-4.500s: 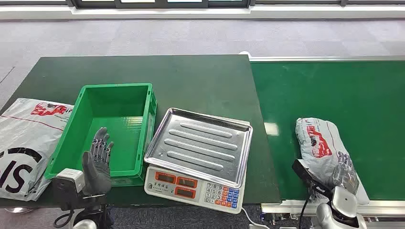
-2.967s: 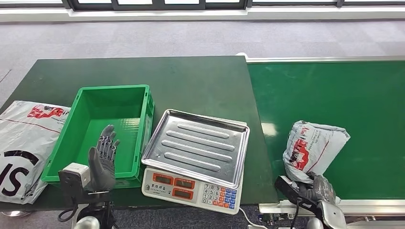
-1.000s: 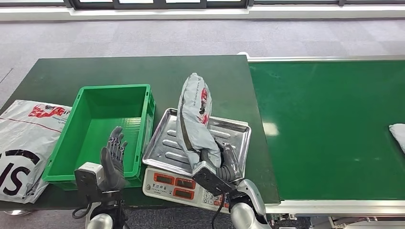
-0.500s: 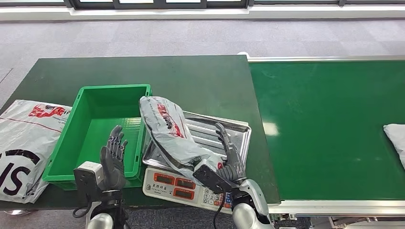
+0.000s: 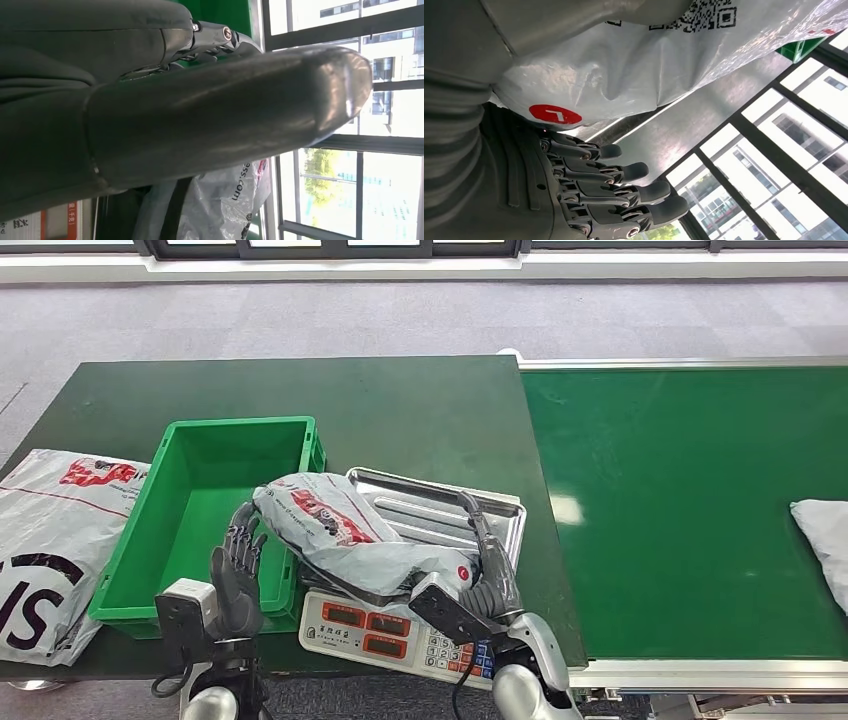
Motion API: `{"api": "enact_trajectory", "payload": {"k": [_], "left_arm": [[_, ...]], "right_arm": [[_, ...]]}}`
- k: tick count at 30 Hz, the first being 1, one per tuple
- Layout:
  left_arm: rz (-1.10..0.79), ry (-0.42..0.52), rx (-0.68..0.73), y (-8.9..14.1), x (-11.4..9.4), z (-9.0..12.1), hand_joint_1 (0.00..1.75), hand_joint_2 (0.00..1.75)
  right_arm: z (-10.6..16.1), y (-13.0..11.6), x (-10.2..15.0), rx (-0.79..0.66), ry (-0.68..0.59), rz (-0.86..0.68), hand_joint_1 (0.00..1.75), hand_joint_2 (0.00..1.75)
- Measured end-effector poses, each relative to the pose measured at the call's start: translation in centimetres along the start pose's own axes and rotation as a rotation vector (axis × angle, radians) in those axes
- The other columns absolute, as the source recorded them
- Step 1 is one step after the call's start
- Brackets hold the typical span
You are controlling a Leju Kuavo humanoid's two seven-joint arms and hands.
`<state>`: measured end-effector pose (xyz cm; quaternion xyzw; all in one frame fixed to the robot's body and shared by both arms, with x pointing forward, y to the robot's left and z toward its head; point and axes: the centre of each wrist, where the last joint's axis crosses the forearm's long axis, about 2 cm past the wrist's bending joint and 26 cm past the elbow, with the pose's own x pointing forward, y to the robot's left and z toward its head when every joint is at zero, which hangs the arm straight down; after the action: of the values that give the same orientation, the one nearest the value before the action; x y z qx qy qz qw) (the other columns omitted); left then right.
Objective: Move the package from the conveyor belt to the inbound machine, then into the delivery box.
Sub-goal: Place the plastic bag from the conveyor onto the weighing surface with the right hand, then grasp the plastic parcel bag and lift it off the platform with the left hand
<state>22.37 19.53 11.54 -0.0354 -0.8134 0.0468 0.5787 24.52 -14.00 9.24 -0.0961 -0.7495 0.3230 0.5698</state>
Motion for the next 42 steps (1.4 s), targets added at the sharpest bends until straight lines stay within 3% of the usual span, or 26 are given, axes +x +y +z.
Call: {"api": "enact_trajectory", "payload": {"k": [15, 19, 24, 28, 33, 39, 42], "left_arm": [[-0.017, 0.008, -0.043, 0.0, 0.1, -0.3, 0.0, 0.0], [-0.19, -0.019, -0.026, 0.3, 0.4, -0.4, 0.0, 0.0], [-0.475, -0.16, -0.004, 1.4, 2.4, -1.4, 0.0, 0.0], [-0.565, -0.227, 0.016, 2.1, 3.3, -1.7, 0.0, 0.0], [-0.721, -0.284, 0.06, 2.7, 3.2, -1.5, 0.0, 0.0], [-0.788, -0.285, 0.005, 1.7, 2.0, -1.1, 0.0, 0.0], [-0.809, -0.269, -0.032, 1.3, 1.5, -1.0, 0.0, 1.31]], "right_arm": [[1.3, -1.2, 0.1, -0.083, 0.016, 0.07, 0.0, 1.75], [2.6, -1.7, 0.5, -0.105, 0.014, 0.094, 0.0, 1.75], [4.0, -2.6, 0.0, -0.111, -0.003, 0.068, 0.0, 1.75], [4.5, -3.1, -0.8, -0.115, -0.015, 0.057, 0.0, 1.75], [4.4, -3.6, -1.1, -0.119, -0.031, 0.049, 0.0, 1.75], [4.0, -4.1, -1.7, -0.124, -0.046, 0.037, 0.0, 1.75], [4.0, -4.2, -1.9, -0.122, -0.045, 0.034, 0.0, 1.75]]}}
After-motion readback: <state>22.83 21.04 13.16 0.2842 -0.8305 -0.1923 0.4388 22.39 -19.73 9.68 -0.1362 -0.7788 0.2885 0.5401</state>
